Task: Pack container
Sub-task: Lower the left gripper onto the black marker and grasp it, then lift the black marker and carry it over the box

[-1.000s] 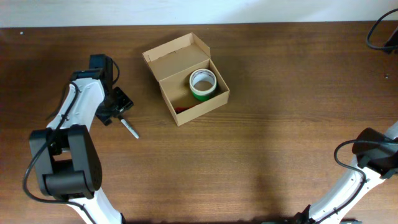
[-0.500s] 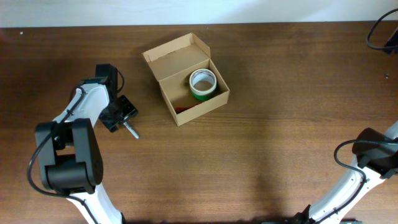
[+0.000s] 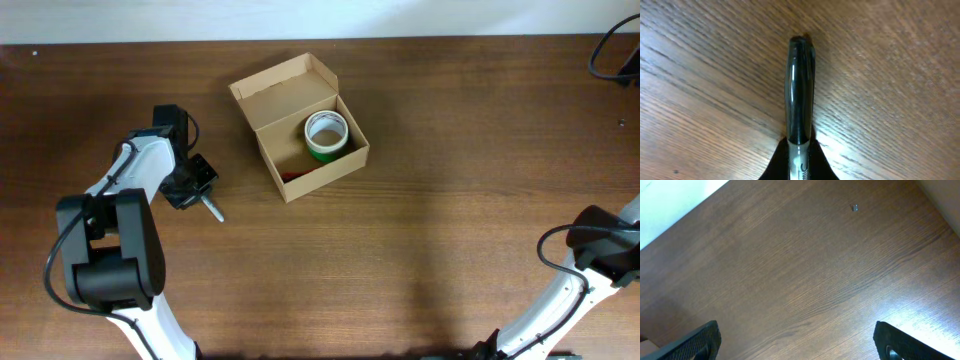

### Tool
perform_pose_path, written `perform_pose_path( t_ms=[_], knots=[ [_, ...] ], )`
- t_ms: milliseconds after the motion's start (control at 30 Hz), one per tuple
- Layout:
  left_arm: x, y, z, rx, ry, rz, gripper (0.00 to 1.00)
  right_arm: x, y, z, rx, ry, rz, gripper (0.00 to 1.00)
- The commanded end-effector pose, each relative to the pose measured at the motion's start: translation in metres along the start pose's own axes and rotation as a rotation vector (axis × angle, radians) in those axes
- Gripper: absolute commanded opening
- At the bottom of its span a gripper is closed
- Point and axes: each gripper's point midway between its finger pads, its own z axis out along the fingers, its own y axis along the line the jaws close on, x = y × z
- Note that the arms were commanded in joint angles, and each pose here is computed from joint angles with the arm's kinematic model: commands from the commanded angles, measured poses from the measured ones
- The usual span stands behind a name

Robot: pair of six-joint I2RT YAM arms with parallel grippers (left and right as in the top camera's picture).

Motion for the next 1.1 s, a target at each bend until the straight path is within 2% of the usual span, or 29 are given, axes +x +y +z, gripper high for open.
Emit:
perform_pose_path(
  t_ms=[0, 133, 300, 433, 567, 800, 900, 1067],
  knots=[
    [0.014, -0.004, 0.022, 0.025, 0.083, 0.009, 0.02, 0.001, 0.004, -0.006, -0.008, -0.008, 0.003, 0.99],
    [0.008, -0.018, 0.011, 0.11, 0.091, 0.109, 0.02, 0.001, 0.004, -0.006, -0.008, -0.008, 0.003, 0.99],
    [-0.02, -0.035, -0.039, 0.169, 0.017, 0.282, 0.02, 0.001, 0.004, -0.006, -0.008, -0.008, 0.003, 0.99],
    [-0.044, -0.054, -0.096, 0.198, -0.09, 0.551, 0.02, 0.001, 0.004, -0.006, -0.008, -0.008, 0.003, 0.99],
    [-0.052, -0.049, -0.145, 0.121, -0.138, 0.735, 0.02, 0.001, 0.004, -0.006, -0.008, -0.008, 0.003, 0.99],
    [-0.026, -0.063, -0.191, 0.104, -0.135, 1.041, 0.02, 0.001, 0.004, -0.006, -0.008, -0.008, 0.003, 0.99],
    [0.008, -0.091, -0.199, 0.104, -0.119, 1.267, 0.02, 0.001, 0.004, -0.006, -0.008, -0.008, 0.003, 0.99],
    [0.048, -0.132, -0.204, -0.028, -0.173, 1.484, 0.02, 0.001, 0.004, -0.006, -0.008, -0.008, 0.003, 0.99]
  ],
)
